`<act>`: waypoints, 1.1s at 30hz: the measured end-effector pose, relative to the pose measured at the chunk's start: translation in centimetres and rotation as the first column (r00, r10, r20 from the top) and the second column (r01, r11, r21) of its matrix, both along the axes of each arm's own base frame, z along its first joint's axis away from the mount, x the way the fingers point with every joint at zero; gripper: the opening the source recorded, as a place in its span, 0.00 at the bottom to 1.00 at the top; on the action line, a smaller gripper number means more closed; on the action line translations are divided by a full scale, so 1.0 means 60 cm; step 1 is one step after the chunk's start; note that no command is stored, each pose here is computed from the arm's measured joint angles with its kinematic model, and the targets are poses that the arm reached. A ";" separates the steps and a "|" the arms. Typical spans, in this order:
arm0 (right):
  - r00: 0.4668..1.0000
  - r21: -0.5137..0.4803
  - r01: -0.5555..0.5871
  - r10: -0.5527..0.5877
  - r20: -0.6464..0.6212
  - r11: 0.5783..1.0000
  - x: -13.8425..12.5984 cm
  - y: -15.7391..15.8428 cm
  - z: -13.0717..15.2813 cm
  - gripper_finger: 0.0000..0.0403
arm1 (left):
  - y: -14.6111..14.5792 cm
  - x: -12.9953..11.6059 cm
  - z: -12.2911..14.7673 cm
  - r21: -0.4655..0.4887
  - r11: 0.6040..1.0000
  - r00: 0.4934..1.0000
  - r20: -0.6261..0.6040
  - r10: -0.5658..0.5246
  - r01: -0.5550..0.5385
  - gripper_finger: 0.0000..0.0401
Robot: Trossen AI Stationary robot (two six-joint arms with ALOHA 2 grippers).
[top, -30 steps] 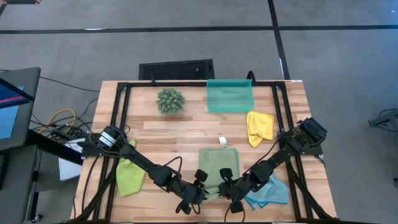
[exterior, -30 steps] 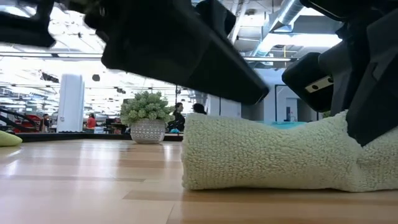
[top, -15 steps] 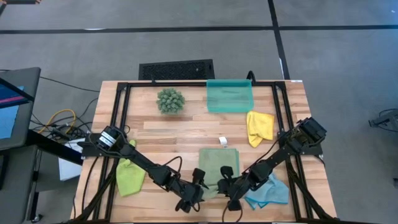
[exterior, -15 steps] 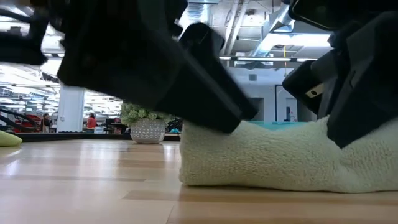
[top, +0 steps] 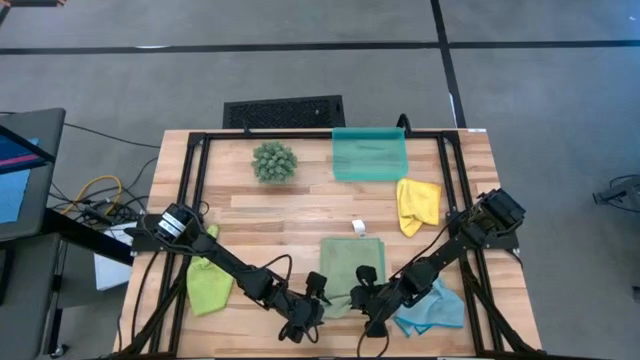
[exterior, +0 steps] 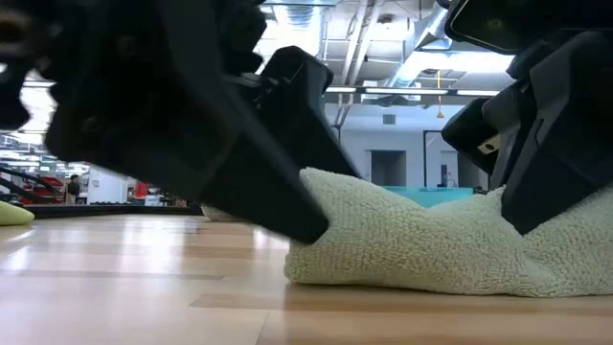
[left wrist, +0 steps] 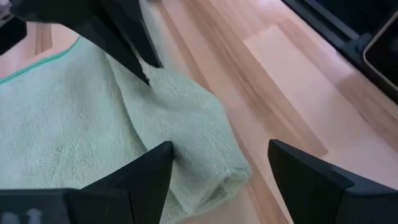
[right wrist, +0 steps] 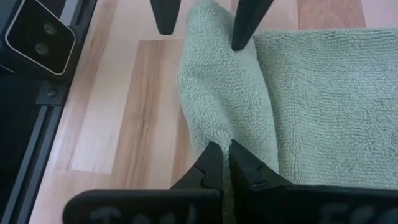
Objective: Roll microfiber towels into tight, uniform cylinder then place into a basket
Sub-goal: Roll the dark green microfiber cloth
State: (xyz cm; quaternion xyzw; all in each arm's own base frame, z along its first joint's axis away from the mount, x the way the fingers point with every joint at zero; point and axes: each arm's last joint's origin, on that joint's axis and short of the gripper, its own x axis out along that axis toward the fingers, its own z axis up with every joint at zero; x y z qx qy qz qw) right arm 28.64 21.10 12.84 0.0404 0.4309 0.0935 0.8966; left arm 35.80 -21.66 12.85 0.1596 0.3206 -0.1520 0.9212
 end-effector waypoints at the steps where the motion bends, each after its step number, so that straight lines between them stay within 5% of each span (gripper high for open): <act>1: 1.000 0.000 0.000 0.000 0.000 1.000 0.000 0.000 0.000 0.05 | 0.000 0.000 0.000 -0.001 1.000 1.000 0.002 -0.001 0.001 0.64; 14: 1.000 -0.010 0.015 -0.015 -0.009 1.000 -0.001 -0.002 -0.001 0.06 | 0.001 0.004 -0.022 0.088 0.995 0.998 0.021 0.054 -0.056 0.62; 24: 0.999 -0.002 0.020 -0.020 -0.030 1.000 -0.004 -0.001 -0.003 0.08 | -0.005 0.000 -0.022 0.030 0.996 0.996 0.008 0.088 -0.089 0.39; 33: 0.998 -0.006 0.015 -0.015 -0.056 1.000 -0.008 -0.004 -0.008 0.34 | -0.016 -0.008 -0.022 0.036 0.991 0.991 0.026 0.128 -0.129 0.16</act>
